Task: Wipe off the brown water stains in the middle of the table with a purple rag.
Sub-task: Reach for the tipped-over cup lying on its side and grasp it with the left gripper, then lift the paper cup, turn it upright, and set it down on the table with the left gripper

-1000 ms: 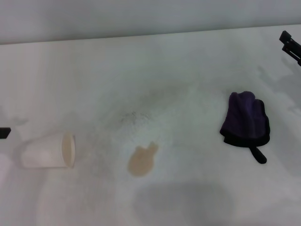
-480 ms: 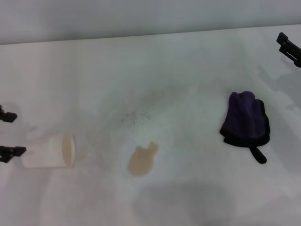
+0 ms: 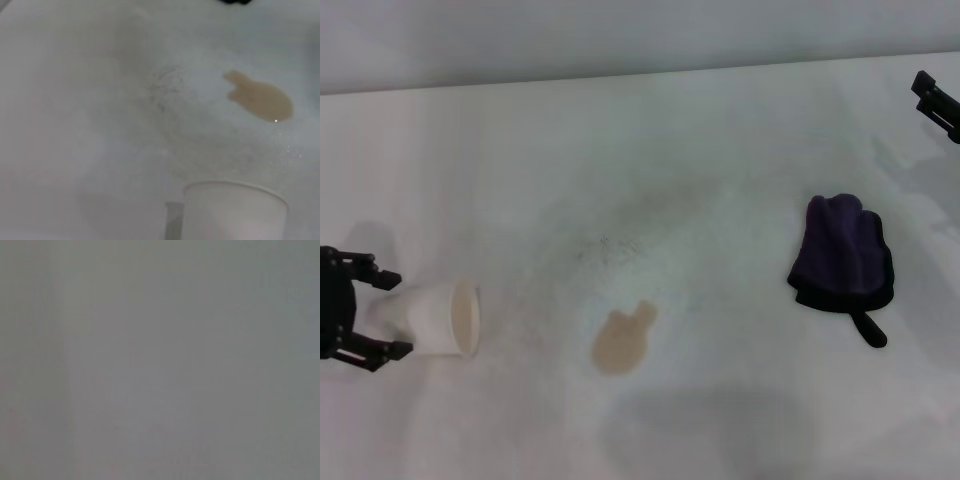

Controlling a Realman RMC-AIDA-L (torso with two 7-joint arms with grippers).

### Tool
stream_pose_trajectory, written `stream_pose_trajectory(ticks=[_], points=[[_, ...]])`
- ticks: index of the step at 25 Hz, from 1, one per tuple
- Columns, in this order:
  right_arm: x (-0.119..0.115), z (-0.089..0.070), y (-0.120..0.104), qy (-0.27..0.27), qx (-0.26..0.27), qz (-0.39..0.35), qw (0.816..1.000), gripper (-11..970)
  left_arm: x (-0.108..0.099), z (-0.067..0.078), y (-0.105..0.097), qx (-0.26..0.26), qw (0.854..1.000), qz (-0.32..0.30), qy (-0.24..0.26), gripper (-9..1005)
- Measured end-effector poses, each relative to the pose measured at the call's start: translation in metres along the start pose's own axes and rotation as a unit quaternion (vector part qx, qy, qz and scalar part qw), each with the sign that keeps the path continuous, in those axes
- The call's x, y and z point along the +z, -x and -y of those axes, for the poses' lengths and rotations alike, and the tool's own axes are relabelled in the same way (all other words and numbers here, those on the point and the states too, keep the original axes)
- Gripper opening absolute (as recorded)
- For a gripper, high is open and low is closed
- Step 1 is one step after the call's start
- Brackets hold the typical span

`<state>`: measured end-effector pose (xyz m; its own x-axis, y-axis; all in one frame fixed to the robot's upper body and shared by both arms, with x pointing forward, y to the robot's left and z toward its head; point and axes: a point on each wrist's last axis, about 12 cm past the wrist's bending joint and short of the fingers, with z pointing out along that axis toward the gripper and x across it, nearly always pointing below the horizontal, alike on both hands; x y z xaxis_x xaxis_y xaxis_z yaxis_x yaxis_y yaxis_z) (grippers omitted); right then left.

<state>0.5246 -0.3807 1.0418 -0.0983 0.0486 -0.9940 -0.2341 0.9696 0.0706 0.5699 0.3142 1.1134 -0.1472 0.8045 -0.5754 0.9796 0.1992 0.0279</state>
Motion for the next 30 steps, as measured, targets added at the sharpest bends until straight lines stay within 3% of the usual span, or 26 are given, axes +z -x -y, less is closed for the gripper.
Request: stream_pose_trajectory(ticks=[9,20,25,30], points=[[-0.001,0.002,-0.001,-0.005,-0.001,-0.003,1.000,865,0.031,-0.007,0.004,0.030,1.000,-0.004,0.009,887],[0.001,0.003,-0.001,-0.008,-0.006,-0.011,1.000,866,0.035,-0.010,0.019,0.046,0.998,0.035,0.010,886],[0.004,0.001,0.000,-0.001,-0.010,-0.011,1.000,866,0.022,-0.009,0.030,0.029,0.984,0.166,0.052,804],[0.010,-0.004,0.003,0.015,-0.018,-0.011,1.000,866,0.020,-0.002,0.025,0.025,0.953,0.277,0.120,739]])
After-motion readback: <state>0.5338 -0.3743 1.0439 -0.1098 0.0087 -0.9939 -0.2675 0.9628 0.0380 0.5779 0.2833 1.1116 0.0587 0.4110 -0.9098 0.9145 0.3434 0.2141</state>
